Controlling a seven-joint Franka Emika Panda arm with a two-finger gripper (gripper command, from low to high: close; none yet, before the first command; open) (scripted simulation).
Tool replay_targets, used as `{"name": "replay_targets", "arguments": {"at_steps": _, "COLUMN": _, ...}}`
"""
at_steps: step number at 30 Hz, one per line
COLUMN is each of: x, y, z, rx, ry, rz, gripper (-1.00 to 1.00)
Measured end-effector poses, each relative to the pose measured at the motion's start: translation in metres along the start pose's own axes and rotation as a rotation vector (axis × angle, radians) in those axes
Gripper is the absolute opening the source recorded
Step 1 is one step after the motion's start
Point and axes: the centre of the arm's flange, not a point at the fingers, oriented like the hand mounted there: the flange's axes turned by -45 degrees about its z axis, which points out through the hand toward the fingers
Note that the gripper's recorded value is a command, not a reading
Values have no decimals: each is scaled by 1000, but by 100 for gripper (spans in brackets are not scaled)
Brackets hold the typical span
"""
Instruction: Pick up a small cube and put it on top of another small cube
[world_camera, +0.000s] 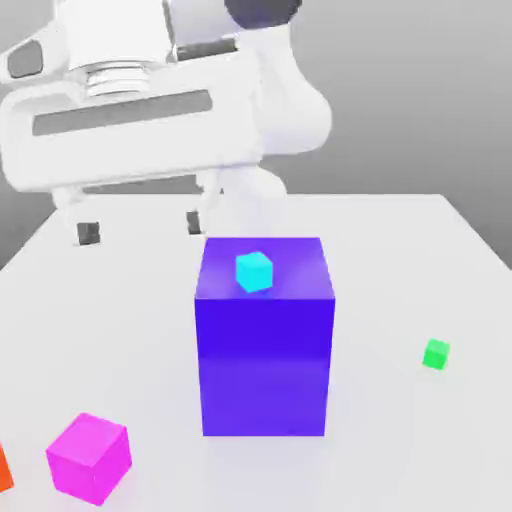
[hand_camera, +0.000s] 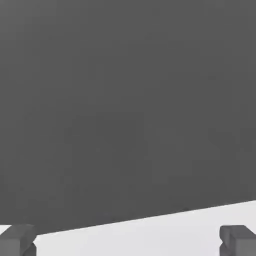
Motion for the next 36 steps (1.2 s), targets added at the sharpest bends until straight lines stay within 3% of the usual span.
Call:
{"name": "replay_targets", "arguments": {"at_steps": 11, "x": -69, "y": 110, "z": 154, "rx": -167, "ry": -249, "rz": 153, "gripper": 0}}
{"name": "replay_targets", "arguments": {"at_steps": 16, "x": -91, "y": 129, "z": 215, "rx": -188, "ry": -267, "rz": 161, "gripper": 0}}
{"name": "replay_targets", "arguments": {"at_steps": 17, "x": -94, "y": 130, "z": 223, "rx": -188, "ry": -268, "rz": 162, "gripper": -100}}
{"name": "replay_targets", "arguments": {"at_steps": 23, "x": -95, "y": 131, "z": 226, "rx": -188, "ry": -269, "rz": 163, "gripper": -100}}
{"name": "replay_targets", "arguments": {"at_steps": 29, "x": -74, "y": 116, "z": 173, "rx": -190, "ry": -269, "rz": 140, "gripper": -100}}
{"name": "replay_targets", "arguments": {"at_steps": 36, "x": -92, "y": -47, "z": 185, "rx": -79, "ry": -319, "rz": -316, "gripper": -100}}
